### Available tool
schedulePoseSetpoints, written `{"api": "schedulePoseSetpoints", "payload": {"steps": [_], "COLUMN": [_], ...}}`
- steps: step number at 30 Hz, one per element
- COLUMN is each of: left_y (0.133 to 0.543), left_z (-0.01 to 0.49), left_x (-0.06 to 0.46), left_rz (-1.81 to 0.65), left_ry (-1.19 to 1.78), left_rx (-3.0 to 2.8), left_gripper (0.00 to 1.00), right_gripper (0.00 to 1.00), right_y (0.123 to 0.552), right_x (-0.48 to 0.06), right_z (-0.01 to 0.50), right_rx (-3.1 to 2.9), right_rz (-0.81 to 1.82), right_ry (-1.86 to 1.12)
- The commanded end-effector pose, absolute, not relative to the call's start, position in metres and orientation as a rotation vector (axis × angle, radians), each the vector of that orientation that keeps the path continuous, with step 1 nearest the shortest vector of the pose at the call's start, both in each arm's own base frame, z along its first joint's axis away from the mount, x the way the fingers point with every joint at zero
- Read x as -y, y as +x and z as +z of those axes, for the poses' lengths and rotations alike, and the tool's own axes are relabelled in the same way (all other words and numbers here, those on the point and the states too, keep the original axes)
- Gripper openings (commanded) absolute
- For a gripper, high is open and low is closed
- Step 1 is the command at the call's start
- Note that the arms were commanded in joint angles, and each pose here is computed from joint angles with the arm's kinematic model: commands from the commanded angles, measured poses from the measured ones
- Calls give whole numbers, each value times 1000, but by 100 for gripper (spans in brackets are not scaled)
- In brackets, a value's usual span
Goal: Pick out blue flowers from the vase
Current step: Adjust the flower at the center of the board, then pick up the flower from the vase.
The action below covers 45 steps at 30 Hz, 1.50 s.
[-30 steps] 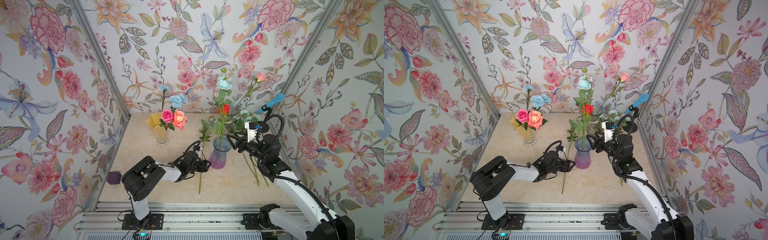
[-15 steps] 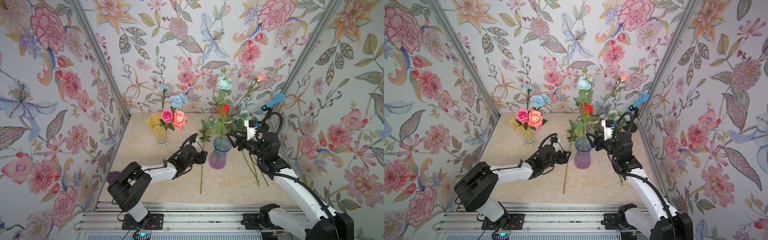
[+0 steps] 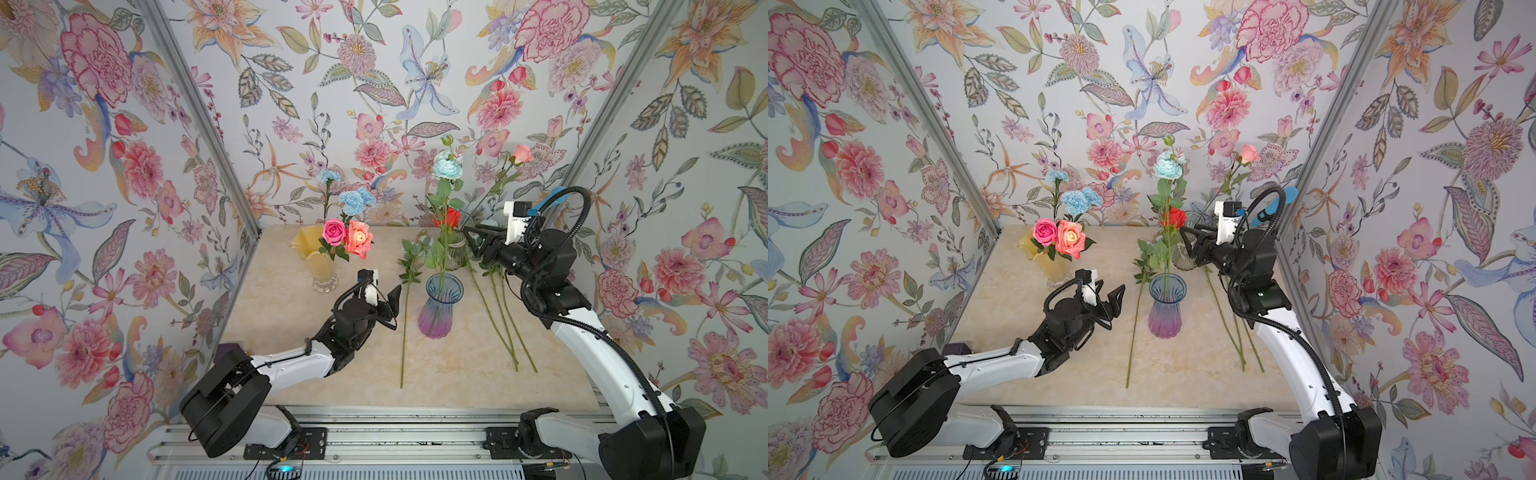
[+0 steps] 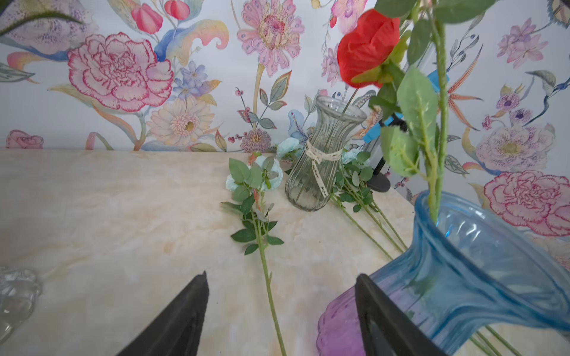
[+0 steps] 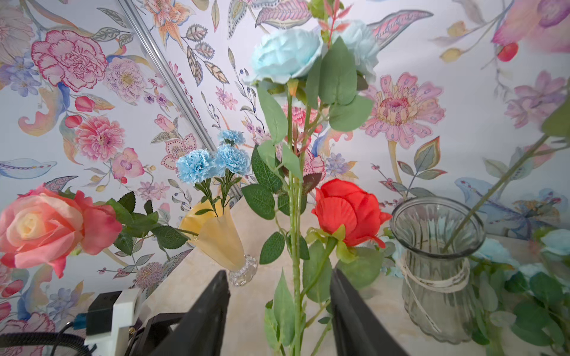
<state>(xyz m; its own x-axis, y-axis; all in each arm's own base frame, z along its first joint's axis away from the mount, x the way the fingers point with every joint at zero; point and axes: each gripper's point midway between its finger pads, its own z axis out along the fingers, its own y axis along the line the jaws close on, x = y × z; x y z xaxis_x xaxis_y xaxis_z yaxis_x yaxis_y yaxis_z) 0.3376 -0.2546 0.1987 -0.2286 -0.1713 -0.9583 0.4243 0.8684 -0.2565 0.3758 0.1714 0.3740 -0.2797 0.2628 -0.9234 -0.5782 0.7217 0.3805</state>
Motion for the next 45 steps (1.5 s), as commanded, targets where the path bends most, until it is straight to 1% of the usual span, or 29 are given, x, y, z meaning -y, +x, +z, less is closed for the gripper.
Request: {"api": "schedulePoseSetpoints", "payload": {"steps": [1,4,7,14,19,26,35,45], "left_y": [331,326,326,326,328,328,329,329], "left_z": [247,249,249,248,244,243,242,242], "left_x": [250,247,249,249,253,252,254,256], "left_rz": [-618,-648,-648,-644,-651,-655,-662,-672], "left_ry": [186,174,187,192,196,189,184,191], "left_rx": [-1543,-1511,-1518,-1516,-1526,-1526,-1527,-1526], "left_gripper": [76,76,76,76,76,76,77,77], "right_gripper": [50,48,41,35,32,29,25,25], "right_y": [372,376,381,397,403,411,422,422], "right_x": [-183,-192,-202,-210,-208,-204,-207,-216], "right_z": [340,330,321,308,313,335,325,319], "right_rx": [-1748,-1799,-1821,-1834,-1807,-1734,-1762,-1778], "right_rz": [837,797,790,790,781,801,824,859], "right_ry": [-308,-344,-369,-355,-335,-306,-299,-318]}}
